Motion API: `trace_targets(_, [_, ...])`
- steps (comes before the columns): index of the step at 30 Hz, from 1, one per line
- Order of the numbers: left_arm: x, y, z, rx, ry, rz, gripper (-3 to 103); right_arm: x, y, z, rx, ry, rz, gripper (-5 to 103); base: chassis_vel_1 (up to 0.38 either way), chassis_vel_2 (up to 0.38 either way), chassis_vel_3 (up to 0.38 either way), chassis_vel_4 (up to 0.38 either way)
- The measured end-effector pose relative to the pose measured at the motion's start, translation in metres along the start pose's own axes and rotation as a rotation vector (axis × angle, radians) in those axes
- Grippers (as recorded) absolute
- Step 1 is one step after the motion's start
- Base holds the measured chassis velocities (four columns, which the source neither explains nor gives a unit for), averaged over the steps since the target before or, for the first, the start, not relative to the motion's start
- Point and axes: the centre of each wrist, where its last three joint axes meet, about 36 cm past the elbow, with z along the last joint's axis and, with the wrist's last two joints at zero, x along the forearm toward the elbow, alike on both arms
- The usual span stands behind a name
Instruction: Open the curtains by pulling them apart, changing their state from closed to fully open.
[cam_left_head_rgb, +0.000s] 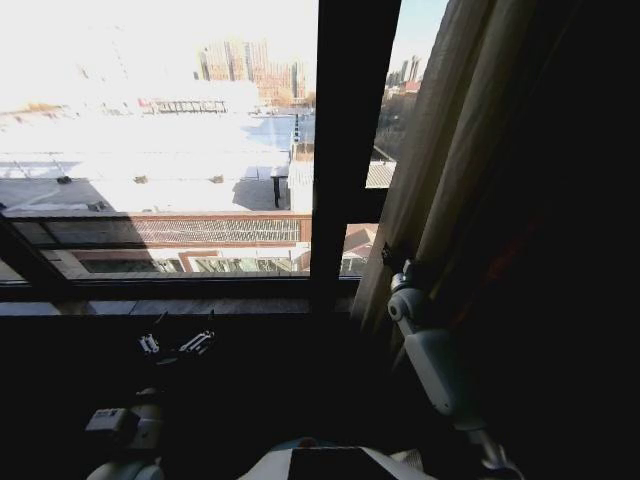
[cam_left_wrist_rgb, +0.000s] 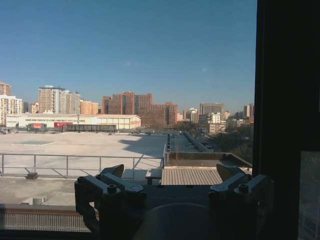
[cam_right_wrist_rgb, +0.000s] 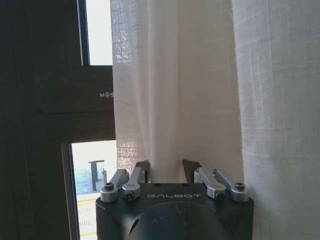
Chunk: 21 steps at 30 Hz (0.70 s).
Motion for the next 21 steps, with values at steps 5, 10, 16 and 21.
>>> trace_targets(5, [-0.0003, 0.0006, 0.0015, 0.000, 0.002, -0.002, 100, 0.0001, 0.0018, 0.0004, 0.000, 0.002, -0.002, 24, 0.000, 0.000, 0.000, 0.000])
trace_targets(10, [-0.0008, 0.0015, 0.0047, -0.001, 0.006, -0.005, 100, -0.0016, 0.0022, -0.0025, -0.027, 0.002, -0.001, 3, 0.000, 0.000, 0.000, 0.000])
trace_targets(16, [-0.0012, 0.0022, 0.0070, -0.002, 0.005, -0.006, 100, -0.0029, 0.0009, -0.0049, -0.044, 0.003, 0.004, 0, 0.000, 0.000, 0.000, 0.000])
trace_targets(21, [-0.0016, 0.0024, 0.0084, -0.001, 0.005, -0.007, 100, -0.0040, -0.0013, -0.0091, -0.046, -0.005, 0.008, 0, 0.000, 0.000, 0.000, 0.000])
